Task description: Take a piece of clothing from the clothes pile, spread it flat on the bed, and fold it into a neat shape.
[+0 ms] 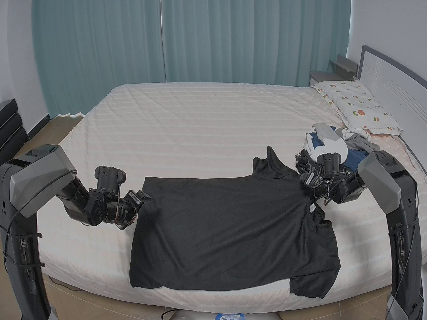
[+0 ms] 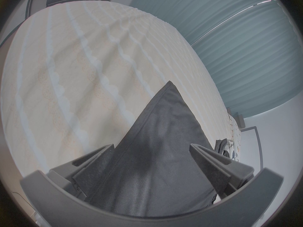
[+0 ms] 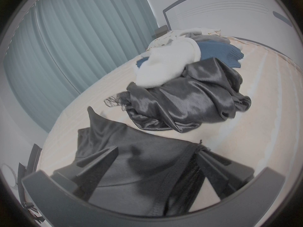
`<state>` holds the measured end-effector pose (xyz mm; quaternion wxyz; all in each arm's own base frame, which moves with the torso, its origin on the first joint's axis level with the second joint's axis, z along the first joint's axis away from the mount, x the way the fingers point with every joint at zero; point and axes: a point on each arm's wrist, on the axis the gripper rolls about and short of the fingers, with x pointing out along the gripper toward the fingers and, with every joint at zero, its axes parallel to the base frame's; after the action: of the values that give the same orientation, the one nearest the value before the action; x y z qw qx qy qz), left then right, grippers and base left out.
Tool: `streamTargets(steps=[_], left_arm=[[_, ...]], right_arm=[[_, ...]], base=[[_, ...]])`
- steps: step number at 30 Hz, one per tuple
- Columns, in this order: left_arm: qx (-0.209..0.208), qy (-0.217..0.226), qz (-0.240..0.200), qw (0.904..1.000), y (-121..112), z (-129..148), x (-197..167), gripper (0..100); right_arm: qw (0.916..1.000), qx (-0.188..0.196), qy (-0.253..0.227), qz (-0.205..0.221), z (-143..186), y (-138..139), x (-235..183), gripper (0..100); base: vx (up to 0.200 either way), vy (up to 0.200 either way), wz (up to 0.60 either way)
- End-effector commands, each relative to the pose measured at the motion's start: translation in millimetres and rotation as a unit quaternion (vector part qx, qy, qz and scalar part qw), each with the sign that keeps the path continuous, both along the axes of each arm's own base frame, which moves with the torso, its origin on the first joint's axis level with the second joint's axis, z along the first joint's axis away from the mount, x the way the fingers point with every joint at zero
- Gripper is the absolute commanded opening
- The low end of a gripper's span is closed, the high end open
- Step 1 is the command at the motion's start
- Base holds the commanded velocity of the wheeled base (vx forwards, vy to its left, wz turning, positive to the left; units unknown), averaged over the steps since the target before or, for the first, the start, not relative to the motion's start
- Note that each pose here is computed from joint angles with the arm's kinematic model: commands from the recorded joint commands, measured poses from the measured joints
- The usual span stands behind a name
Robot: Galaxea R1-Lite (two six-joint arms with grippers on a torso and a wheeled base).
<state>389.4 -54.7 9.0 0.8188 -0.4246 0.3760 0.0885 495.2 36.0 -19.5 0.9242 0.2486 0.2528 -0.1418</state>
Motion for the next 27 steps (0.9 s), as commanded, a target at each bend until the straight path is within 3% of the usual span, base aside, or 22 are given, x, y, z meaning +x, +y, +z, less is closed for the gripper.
streamTargets(steps=[1,7,11,13,23,27], left_arm=[[0.0,0.001,0.0,1.0,0,-1,0,100],[0.0,0.001,-0.001,1.0,-1,-1,0,100],[0.0,0.001,0.0,1.0,0,-1,0,100],[0.0,0.001,0.0,1.0,0,-1,0,100],[0.0,0.001,0.0,1.0,0,-1,0,100],[0.0,0.001,0.0,1.0,0,-1,0,100]], right_arm=[[0.9995,0.006,-0.032,0.003,35,-2,-1,100],[0.9988,0.006,-0.042,0.025,50,11,-4,100],[0.9992,0.006,-0.025,0.032,43,18,-7,100],[0.9995,0.004,-0.006,0.032,37,17,-11,100],[0.9996,-0.006,-0.003,0.028,40,6,-14,100],[0.9975,0.005,0.021,0.067,41,7,-31,100]], base=[[0.0,0.0,0.0],[0.0,0.0,0.0],[0.0,0.0,0.0],[0.0,0.0,0.0],[0.0,0.0,0.0],[0.0,0.0,0.0]])
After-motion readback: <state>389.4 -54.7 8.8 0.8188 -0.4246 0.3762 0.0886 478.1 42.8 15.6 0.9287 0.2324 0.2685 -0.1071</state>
